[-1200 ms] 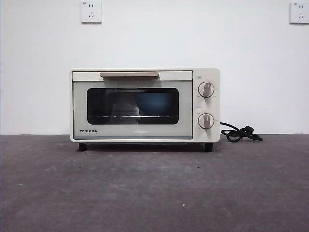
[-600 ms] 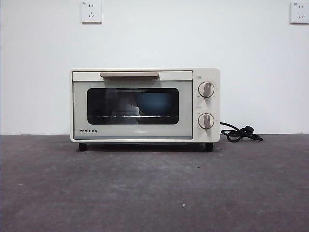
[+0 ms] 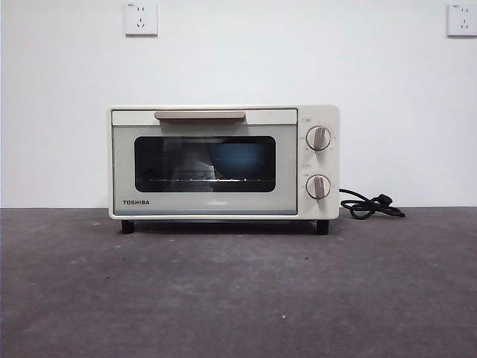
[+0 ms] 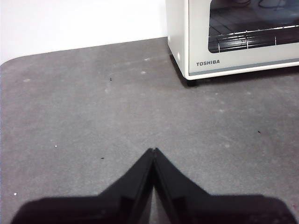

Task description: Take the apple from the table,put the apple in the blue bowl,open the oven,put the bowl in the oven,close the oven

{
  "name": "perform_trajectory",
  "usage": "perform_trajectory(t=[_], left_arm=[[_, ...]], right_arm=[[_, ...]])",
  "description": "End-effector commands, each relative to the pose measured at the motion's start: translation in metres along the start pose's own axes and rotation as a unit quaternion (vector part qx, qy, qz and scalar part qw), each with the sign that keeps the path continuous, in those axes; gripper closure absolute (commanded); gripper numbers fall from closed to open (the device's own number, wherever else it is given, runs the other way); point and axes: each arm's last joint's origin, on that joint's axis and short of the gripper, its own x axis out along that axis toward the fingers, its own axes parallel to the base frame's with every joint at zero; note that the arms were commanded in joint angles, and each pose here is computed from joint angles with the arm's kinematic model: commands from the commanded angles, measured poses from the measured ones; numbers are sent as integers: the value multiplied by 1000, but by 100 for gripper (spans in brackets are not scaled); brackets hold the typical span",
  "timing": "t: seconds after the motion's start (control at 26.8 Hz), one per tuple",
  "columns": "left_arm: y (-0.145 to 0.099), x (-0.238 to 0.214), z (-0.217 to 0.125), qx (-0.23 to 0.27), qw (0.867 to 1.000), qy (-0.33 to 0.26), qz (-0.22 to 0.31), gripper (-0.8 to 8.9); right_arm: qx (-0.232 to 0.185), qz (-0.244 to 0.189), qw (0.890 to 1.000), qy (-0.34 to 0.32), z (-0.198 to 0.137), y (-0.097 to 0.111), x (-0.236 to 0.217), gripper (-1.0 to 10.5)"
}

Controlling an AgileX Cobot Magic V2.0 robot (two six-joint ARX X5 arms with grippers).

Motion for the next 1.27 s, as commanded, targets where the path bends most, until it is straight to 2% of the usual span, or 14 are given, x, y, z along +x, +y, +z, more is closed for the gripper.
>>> perform_trajectory(t=[0.04, 0.07, 0.15, 0.19, 0.22, 0.34, 0.45, 0.6, 0.82, 1.08, 1.27], left_arm=[[0, 1, -3, -4, 1000, 6, 0, 817], [0, 2, -3, -4, 1000, 7, 0, 817], [0, 2, -4, -4, 1000, 8, 0, 817], [0, 2, -4, -4, 1000, 8, -1, 817], [0, 2, -4, -4, 1000, 9, -1, 817], [0, 2, -4, -4, 1000, 10, -1, 817], [0, 2, -4, -4, 1000, 10, -1, 817], [0, 2, -4, -4, 1000, 10, -1, 817], [0, 2, -4, -4, 1000, 10, -1, 817], [0, 2, -4, -4, 1000, 10, -1, 817], [0, 2, -4, -4, 1000, 10, -1, 817]], right_arm=[[-72, -34, 997, 5, 0, -8, 3, 946], [-72, -46, 996, 5, 1, -13, 6, 946], [-31, -62, 997, -37, 1, -23, 15, 946], [-2, -70, 994, -80, -4, -29, 22, 946], [20, -80, 989, -121, -10, -32, 29, 946], [75, -135, 961, -230, -43, -42, 59, 946], [101, -172, 945, -260, -85, -47, 88, 946], [109, -180, 938, -275, -129, -43, 116, 946], [109, -144, 938, -294, -173, -33, 142, 946], [91, -69, 950, -292, -198, -26, 162, 946], [102, -107, 952, -267, -205, -28, 162, 946]])
